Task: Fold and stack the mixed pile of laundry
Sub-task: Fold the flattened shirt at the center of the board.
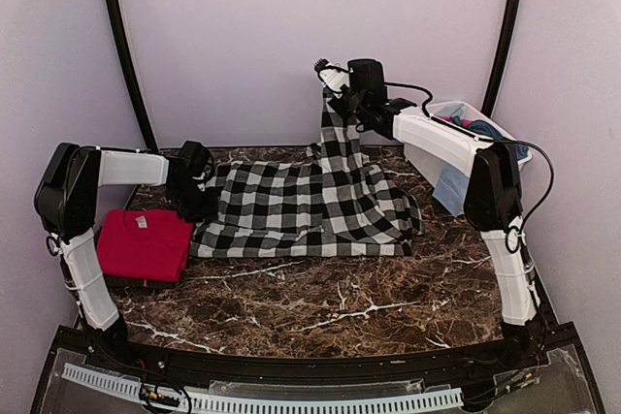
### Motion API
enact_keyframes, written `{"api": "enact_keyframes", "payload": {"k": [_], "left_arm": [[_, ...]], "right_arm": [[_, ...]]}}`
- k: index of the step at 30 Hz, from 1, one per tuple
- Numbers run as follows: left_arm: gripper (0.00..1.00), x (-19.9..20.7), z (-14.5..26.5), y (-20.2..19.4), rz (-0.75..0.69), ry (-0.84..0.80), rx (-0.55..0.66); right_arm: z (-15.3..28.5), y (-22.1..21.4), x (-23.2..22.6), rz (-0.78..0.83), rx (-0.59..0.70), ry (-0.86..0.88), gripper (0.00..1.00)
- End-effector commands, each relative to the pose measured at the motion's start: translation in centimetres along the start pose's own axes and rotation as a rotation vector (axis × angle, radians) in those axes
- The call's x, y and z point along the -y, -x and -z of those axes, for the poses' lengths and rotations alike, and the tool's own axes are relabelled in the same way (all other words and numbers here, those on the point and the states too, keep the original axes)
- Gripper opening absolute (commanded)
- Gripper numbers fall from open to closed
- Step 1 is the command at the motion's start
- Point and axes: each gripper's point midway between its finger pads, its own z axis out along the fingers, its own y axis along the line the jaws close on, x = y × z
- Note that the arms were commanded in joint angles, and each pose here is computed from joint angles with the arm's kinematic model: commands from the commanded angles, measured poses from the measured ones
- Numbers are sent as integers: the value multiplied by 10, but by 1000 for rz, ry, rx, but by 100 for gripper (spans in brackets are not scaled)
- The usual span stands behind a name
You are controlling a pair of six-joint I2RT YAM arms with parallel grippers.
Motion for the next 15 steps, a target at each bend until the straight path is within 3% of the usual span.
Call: {"api": "enact_keyframes", "payload": {"k": [1, 9, 15], "left_arm": [[41, 0, -8, 0, -13, -2, -24], [38, 5, -34, -27, -60, 29, -108], [34, 38, -42, -57, -129, 32, -150]], "right_arm": [[1, 4, -2, -5, 24, -25, 0], [-1, -32, -28, -7, -33, 15, 0], [2, -40, -9, -11, -49, -23, 0]]}}
